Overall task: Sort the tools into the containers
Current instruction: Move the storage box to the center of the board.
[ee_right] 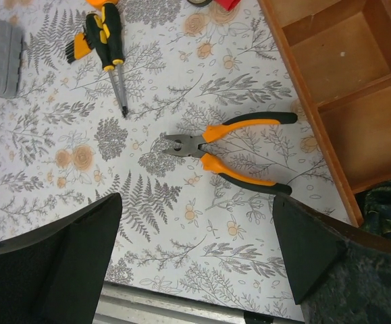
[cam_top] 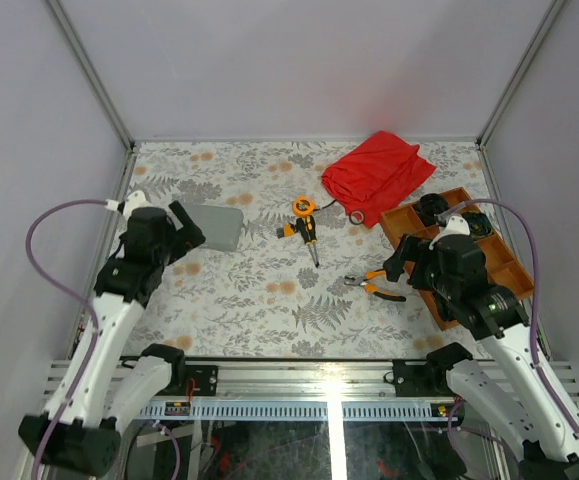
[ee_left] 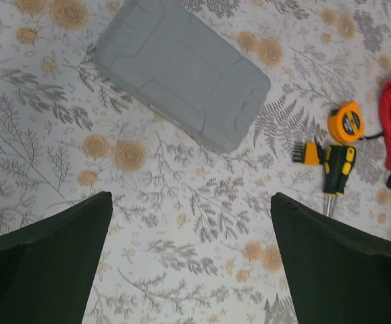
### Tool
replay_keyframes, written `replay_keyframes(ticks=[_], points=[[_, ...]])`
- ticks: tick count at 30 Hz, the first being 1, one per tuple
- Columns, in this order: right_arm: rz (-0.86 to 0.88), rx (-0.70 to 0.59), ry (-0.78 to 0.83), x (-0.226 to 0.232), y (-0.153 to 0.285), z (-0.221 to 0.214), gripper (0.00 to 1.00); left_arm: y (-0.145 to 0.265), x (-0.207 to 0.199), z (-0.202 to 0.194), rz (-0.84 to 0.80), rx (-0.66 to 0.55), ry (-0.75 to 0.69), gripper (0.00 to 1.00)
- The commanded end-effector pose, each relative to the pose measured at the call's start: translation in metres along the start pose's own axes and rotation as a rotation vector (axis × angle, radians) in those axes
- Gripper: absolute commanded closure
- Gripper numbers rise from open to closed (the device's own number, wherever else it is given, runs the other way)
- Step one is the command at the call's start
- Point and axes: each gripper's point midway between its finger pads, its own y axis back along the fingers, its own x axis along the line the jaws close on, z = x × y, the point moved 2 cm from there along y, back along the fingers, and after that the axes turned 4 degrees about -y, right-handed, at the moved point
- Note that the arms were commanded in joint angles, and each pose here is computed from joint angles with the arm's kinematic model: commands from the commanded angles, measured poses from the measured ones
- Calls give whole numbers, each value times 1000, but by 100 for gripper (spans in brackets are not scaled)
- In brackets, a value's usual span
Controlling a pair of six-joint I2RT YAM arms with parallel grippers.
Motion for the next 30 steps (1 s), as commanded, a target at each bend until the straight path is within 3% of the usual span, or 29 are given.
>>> replay_keyframes(ticks=[1, 7, 16, 22, 30], points=[[94, -37, -16, 11, 1, 1, 0, -28, -3, 39, 134, -76, 36, 0], [58, -23, -40, 0, -1, -11, 0, -71, -14, 54, 163, -105, 59, 0], [170, 22, -41, 16, -5, -22, 1, -135, -12, 74, 216, -118, 64, 0], [172, 14, 1, 14, -3, -20, 1, -198, 18, 50, 307, -12, -31, 0], [223, 16, 2, 20, 3, -23, 0, -243, 51, 43, 276, 43, 20, 0]])
